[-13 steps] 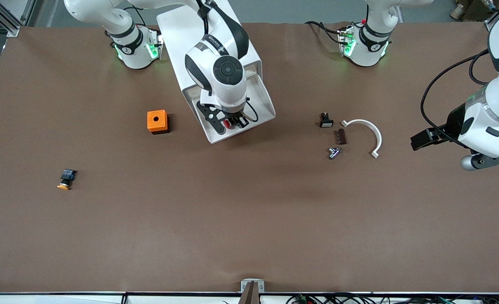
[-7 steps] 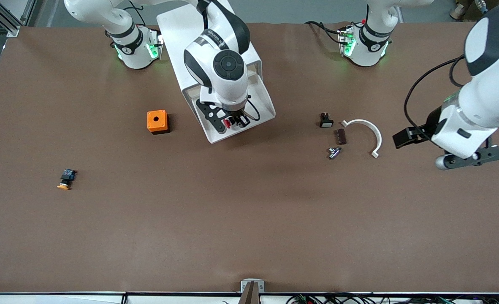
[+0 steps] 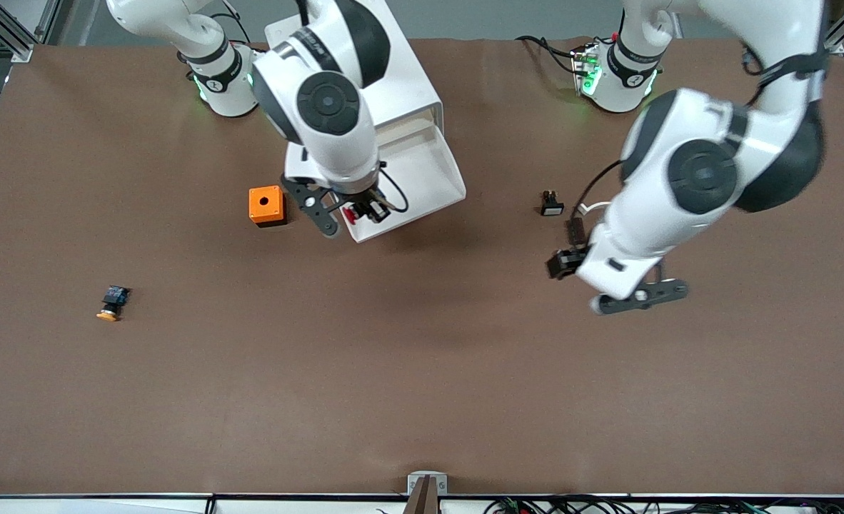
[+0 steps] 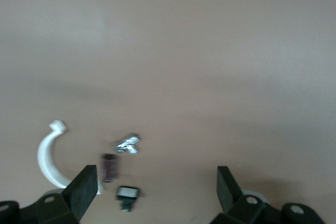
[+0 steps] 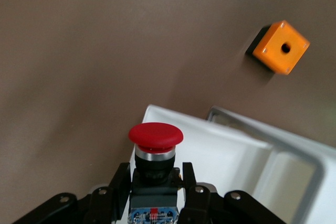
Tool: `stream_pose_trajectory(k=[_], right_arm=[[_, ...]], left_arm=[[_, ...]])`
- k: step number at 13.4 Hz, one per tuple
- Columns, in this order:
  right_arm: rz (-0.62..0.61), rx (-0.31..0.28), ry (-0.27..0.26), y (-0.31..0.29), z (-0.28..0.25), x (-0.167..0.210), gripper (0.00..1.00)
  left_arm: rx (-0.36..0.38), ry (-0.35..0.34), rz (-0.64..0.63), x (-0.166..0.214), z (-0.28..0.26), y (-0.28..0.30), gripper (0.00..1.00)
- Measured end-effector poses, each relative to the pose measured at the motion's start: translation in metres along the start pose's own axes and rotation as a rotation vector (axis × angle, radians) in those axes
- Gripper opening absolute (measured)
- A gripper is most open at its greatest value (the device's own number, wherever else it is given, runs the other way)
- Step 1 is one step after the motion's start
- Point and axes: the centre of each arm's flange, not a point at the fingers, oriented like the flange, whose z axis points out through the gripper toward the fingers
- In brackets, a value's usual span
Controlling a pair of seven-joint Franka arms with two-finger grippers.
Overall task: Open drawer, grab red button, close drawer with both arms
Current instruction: 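Lift the red button with the right gripper while the left gripper reaches the drawer, then place the red button by the yellow button while the left gripper pushes the drawer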
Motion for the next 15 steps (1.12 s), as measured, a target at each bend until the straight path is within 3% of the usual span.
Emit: stream_pose_trajectory(k=[5, 9, 11, 15], right_arm=[[-0.253, -0.039, -0.05, 0.063, -0.044, 0.107, 0.44], [-0.511, -0.023, -0.093, 0.132, -0.037, 0.238, 0.44], [-0.591, -0.039, -0.055, 0.162, -0.017, 0.293, 0.44], [-0.728, -0.006, 0.026, 0.192, 0.051, 0.354, 0.44]], left_arm=[[0.027, -0.046, 0.011, -0.009, 0.093, 0.056, 1.0], [-0.032, -0.043, -0.099, -0.027, 0.125, 0.097, 1.0], [-0.046, -0.077, -0.11, -0.051, 0.145, 0.126, 1.0], [-0.024, -0.104, -0.087, -0.101, 0.173, 0.17, 1.0]])
